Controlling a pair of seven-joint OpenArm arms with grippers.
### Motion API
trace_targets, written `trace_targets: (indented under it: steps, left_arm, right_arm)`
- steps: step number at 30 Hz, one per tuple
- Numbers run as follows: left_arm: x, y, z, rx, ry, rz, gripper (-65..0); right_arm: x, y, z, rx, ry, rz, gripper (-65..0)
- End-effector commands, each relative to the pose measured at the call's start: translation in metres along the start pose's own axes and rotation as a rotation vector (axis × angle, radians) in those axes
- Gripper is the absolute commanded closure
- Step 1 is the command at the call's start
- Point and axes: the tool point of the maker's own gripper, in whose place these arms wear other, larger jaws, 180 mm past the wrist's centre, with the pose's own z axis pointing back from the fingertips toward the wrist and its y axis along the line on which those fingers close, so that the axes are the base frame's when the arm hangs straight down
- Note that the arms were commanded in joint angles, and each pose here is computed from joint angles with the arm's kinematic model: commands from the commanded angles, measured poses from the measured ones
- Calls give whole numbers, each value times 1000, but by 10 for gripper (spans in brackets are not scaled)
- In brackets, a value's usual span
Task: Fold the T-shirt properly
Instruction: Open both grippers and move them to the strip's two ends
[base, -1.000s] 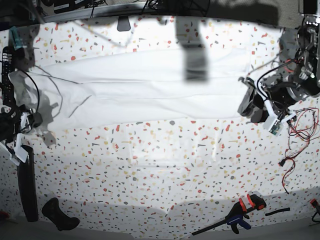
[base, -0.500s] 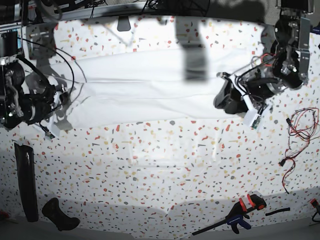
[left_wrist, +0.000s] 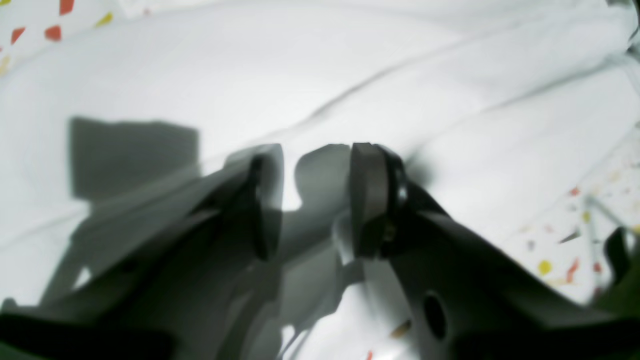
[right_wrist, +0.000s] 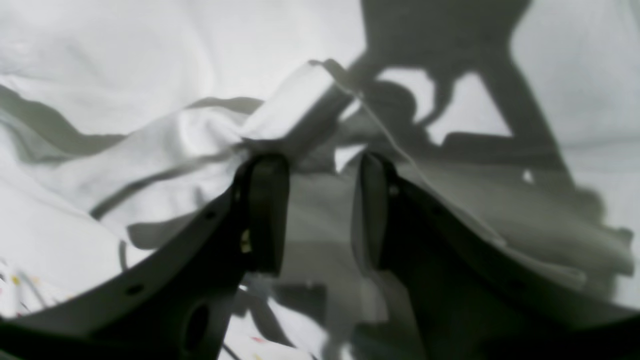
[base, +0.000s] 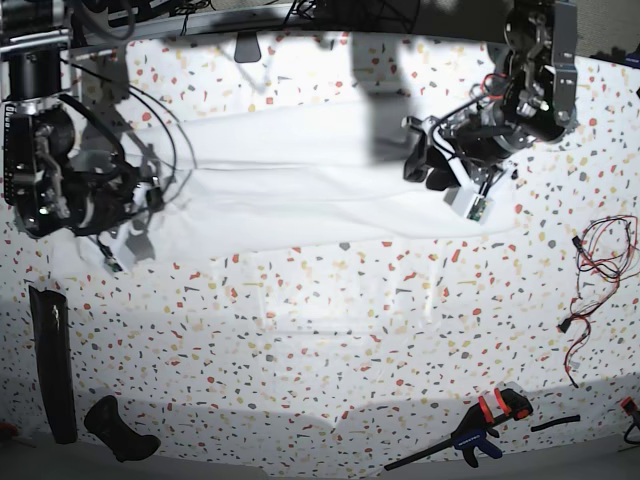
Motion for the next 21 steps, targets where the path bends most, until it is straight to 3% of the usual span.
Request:
trace_targets:
  steps: [1,5,12,16,21]
  left_arm:
    - [11,3,2,15,-35,-21,-215]
    - [-1,26,-1,118,5,-88,-215]
    - [-51,85,-6,184,165,-58,-215]
    - [-45,119,-1,227,186,-87,-215]
    - [-12,138,2,254,136,-137,-215]
  right_arm:
    - [7,5,-2,13,-20,7,-252]
    - [9,11,-12,-11,-6,26,-252]
    - [13,25,-22,11,-19,-3,-252]
    - [8,27,-25,11,-15,-28,-252]
    - [12,35,-30,24,-31,-62,-252]
